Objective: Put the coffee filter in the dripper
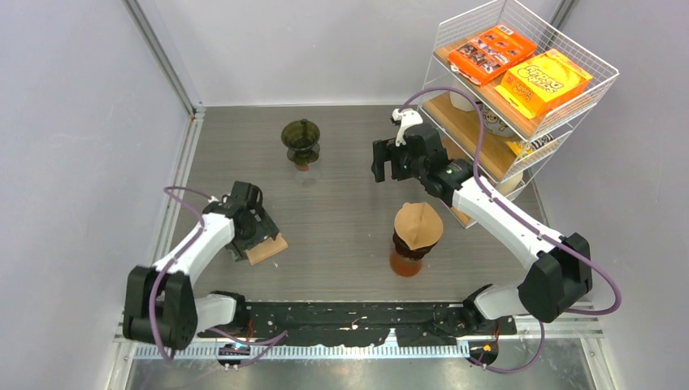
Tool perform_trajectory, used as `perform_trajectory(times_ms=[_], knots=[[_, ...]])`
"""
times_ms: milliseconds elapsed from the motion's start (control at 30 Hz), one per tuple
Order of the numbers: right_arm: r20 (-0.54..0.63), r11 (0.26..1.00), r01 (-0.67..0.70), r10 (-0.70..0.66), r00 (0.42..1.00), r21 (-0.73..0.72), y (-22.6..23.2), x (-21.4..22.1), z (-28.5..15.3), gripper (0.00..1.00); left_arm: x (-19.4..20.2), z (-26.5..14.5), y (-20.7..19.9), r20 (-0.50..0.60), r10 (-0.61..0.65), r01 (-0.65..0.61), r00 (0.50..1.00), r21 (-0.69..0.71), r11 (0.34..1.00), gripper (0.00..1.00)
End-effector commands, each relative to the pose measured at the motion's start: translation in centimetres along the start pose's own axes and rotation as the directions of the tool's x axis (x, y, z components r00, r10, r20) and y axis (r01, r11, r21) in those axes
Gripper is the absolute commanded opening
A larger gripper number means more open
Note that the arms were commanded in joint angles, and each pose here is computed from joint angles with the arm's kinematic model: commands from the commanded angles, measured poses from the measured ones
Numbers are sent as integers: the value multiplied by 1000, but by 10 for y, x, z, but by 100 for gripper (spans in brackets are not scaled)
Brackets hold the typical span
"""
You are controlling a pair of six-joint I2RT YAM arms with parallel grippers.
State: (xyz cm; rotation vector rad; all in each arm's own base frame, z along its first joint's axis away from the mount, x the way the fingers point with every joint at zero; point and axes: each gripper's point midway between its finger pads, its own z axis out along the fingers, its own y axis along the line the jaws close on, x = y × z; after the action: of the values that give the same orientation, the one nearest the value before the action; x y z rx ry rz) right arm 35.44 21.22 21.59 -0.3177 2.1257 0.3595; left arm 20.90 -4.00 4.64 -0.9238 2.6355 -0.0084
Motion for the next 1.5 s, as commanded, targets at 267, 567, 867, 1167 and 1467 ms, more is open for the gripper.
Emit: perform_trajectory(times_ms=[267, 567, 867, 1167, 1467], knots=[[68, 1000, 9, -10, 998, 24, -3, -17, -3, 95, 12, 33, -13, -116, 45, -46, 992, -6, 999, 89], [62, 999, 17, -20, 998, 45, -7, -15, -1, 95, 0, 34, -19, -98, 60, -63, 993, -28, 998, 78], [73, 998, 25, -30, 997, 65, -11, -16, -6, 96, -9, 36, -27, -87, 64, -66, 994, -24, 998, 69], [88, 996, 32, -39, 995, 82, -16, -18, -12, 95, 9, 33, -55, -131, 117, -118, 984, -3, 993, 68], [104, 995, 30, -40, 994, 98, -21, -18, -19, 95, 56, 42, -79, -231, 230, -241, 945, -20, 970, 60]])
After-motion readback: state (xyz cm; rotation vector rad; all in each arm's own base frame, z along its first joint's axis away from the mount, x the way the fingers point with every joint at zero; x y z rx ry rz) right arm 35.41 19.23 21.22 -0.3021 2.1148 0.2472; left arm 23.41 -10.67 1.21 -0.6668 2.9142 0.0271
